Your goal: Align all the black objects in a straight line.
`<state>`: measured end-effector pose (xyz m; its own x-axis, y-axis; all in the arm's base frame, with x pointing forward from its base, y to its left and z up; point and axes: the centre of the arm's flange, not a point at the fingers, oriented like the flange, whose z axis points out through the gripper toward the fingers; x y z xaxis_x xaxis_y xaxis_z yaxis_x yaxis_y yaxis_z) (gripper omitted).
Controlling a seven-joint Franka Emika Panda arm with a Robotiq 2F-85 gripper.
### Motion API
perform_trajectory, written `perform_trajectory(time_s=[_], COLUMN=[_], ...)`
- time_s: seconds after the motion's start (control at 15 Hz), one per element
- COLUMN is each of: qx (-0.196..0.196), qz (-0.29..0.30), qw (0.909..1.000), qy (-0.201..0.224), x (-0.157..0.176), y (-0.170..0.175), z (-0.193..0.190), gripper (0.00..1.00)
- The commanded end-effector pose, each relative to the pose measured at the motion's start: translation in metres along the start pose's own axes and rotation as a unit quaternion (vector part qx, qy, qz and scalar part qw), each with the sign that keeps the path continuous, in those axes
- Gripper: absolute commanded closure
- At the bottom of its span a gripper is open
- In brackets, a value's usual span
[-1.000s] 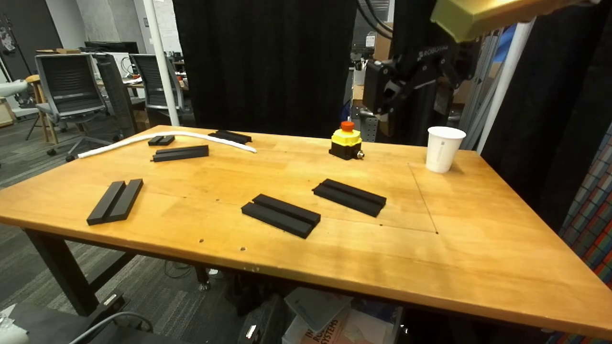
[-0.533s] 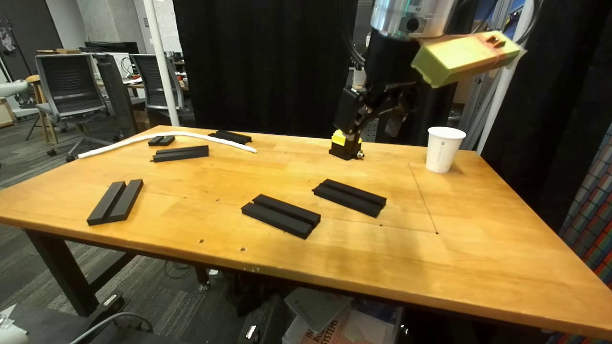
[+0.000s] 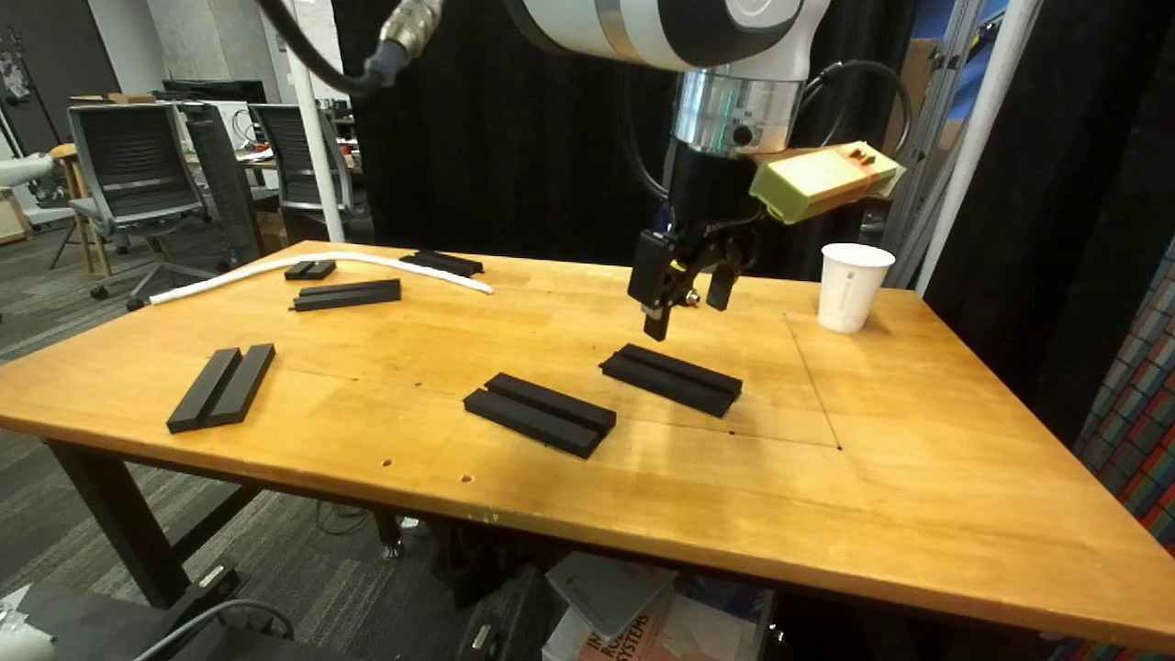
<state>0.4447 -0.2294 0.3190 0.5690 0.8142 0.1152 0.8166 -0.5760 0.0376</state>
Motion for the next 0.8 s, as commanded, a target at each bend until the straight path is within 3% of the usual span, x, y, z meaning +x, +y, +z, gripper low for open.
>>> perform_trajectory(time_s=[0.0,0.73], qx=[-0.009,-0.016], qz=[-0.013,-0.062], qw=[0.9997,0.9967], qy=[-0.021,-0.05], x=[0.005,0.027], y=[0.031,0.066], z=[0.017,0.062], gripper=[0.0,0.0])
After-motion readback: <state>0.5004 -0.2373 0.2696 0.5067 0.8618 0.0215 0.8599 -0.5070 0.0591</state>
